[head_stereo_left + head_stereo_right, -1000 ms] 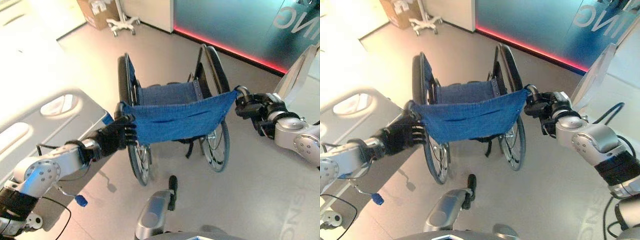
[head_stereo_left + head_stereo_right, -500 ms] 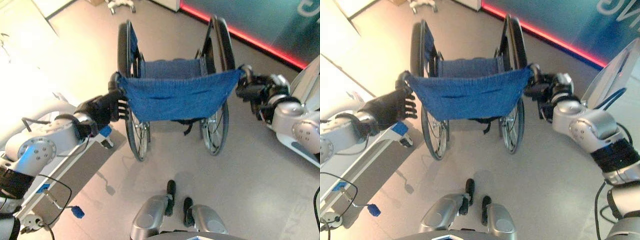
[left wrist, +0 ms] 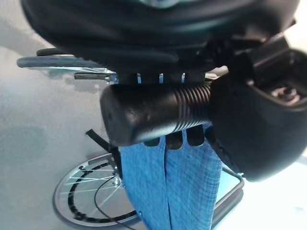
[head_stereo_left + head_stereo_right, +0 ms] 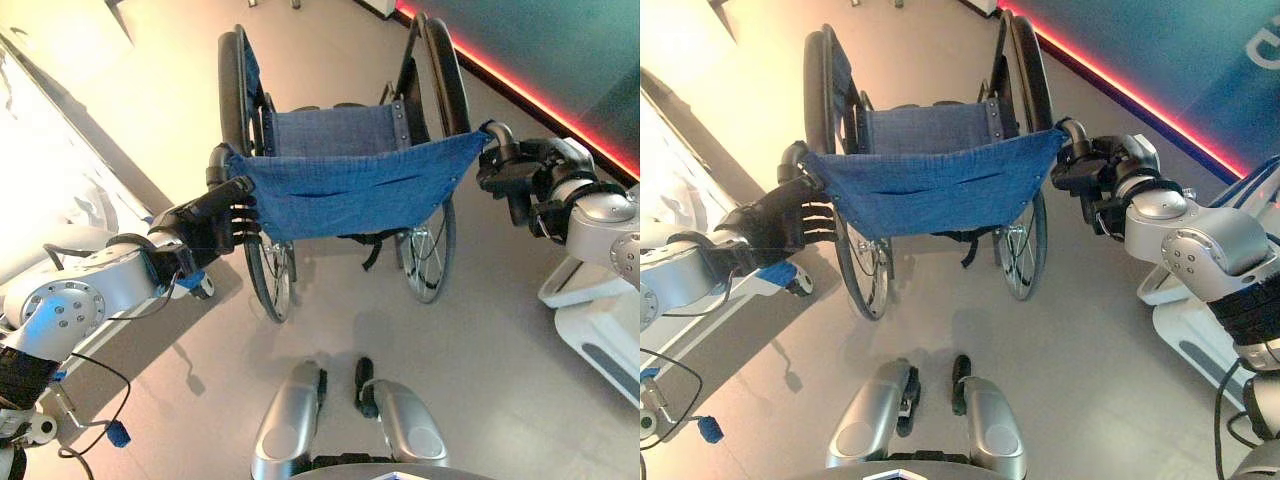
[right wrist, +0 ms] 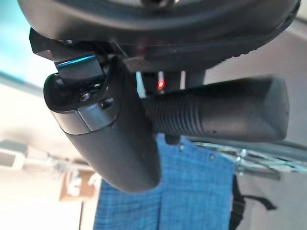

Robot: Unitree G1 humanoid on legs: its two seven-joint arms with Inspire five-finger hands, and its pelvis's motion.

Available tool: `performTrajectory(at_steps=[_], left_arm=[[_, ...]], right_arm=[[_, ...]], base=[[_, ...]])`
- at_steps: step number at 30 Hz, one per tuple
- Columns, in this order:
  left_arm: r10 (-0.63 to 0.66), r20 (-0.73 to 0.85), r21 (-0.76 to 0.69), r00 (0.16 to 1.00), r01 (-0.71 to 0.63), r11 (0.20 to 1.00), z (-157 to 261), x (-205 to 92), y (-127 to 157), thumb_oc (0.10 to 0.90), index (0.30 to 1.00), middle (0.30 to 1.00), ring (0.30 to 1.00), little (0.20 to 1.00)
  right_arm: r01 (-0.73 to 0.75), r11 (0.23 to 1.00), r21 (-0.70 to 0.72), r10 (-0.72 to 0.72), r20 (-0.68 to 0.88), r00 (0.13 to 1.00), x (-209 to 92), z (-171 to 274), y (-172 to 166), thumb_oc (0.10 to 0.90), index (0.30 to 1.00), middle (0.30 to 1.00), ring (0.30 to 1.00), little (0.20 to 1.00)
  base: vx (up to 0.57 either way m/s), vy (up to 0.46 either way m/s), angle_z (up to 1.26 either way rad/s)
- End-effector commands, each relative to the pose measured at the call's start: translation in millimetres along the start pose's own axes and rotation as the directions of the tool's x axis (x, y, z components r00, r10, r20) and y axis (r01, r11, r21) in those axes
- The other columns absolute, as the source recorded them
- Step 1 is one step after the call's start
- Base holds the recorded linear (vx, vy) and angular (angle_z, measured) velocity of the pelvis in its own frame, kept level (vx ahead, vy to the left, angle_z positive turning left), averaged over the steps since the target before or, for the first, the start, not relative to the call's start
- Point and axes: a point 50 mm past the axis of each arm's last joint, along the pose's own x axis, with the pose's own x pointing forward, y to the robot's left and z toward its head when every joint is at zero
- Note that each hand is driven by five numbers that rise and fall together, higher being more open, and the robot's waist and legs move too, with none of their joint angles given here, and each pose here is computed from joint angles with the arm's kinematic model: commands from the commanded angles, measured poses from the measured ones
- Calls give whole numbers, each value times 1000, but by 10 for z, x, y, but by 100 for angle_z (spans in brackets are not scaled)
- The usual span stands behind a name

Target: Push the wheelchair next to the bed

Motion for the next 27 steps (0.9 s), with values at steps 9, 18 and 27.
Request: performTrajectory(at_steps=[9, 18, 27], left_arm=[[12, 372, -22, 928, -4, 1000, 476, -211, 145, 400, 300, 300, 300, 300], [-3, 311, -17, 950, 8, 1000, 532, -82, 77, 400, 300, 300, 300, 300], [-67, 266, -26, 962, 77, 997, 535, -87, -10, 400, 300, 300, 300, 300]], right_arm=[[-205, 976, 74, 181, 251, 951, -50, 350, 422, 400, 300, 300, 300, 300], [-223, 974, 48, 208, 216, 954, 108, 222, 558, 400, 300, 300, 300, 300], [-189, 982, 4, 182, 250, 951, 123, 495, 470, 400, 300, 300, 300, 300]], base=[[516, -8, -17], [509, 98, -15], [309, -41, 26]])
